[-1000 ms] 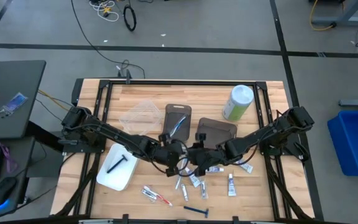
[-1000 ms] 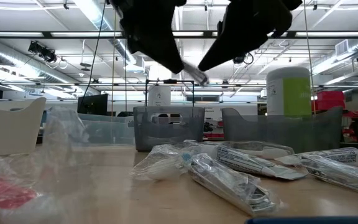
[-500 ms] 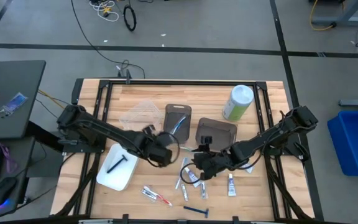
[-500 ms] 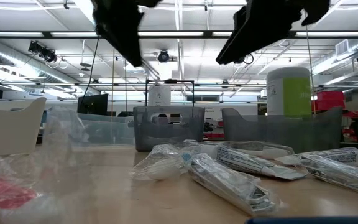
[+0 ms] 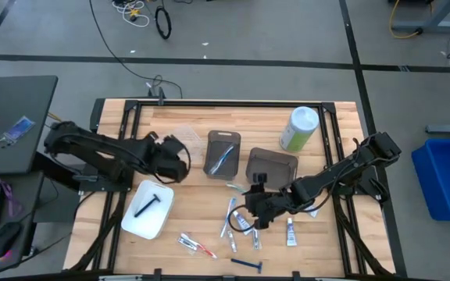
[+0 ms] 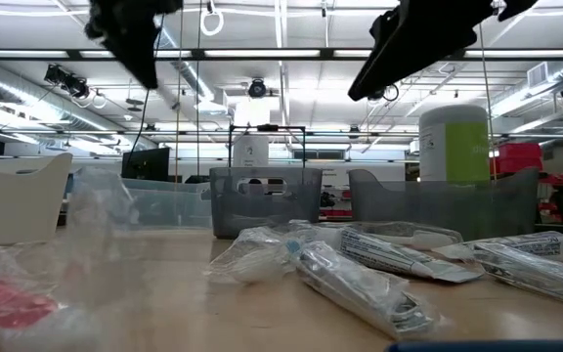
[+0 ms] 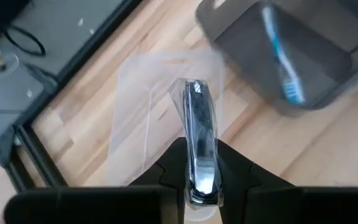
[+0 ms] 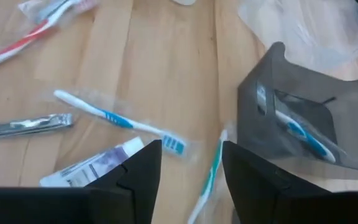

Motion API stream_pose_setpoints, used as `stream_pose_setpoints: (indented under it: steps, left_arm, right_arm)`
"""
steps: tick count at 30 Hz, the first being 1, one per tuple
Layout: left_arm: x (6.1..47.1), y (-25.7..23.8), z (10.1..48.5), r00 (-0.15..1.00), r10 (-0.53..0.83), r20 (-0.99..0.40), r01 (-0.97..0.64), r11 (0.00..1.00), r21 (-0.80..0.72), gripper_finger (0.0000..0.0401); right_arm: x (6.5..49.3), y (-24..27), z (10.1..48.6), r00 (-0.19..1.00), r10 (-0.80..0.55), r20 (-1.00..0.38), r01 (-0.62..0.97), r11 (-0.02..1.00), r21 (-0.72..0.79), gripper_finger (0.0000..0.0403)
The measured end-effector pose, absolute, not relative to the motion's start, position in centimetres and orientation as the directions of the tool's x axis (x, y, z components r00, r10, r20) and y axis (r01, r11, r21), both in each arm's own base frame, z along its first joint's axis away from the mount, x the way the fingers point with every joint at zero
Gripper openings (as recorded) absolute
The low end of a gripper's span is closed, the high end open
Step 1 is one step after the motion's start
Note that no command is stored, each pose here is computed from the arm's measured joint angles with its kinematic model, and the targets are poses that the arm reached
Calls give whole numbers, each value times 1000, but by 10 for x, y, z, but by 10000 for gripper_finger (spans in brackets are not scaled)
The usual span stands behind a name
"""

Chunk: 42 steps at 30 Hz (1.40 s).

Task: Pick & Place Travel size toiletries
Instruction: Put the silver nail cutter into the transparent bin, then put the white toothpaste into the right black bin

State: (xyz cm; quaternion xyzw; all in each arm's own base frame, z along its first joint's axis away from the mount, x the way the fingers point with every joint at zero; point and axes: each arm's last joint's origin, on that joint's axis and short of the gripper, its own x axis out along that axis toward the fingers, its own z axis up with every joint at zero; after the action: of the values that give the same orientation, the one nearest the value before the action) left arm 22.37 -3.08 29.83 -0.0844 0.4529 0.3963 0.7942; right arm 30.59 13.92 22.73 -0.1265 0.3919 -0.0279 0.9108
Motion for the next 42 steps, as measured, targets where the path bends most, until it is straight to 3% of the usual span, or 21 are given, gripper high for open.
stream_pose_setpoints:
  steps: [8, 19, 32, 38, 42]
  left_arm:
    - [186, 7, 244, 289, 534, -794, -784, 608, 123, 57]
    - [178, 30, 184, 325, 470, -821, -766, 640, 63, 68]
    - [178, 36, 183, 319, 500, -805, -778, 623, 78, 132]
    - [182, 36, 192, 345, 497, -796, -768, 637, 65, 138]
    - [192, 36, 214, 421, 459, -782, -729, 684, 9, 133]
  right_arm:
    - [308, 137, 228, 699, -151, -699, -39, 968, -248, 178]
    - [310, 136, 229, 703, -126, -700, -47, 974, -223, 170]
    - [314, 140, 232, 733, -42, -679, -83, 985, -151, 173]
    - [315, 140, 233, 736, -16, -677, -97, 987, -128, 170]
    - [315, 140, 233, 735, -15, -678, -97, 987, -128, 172]
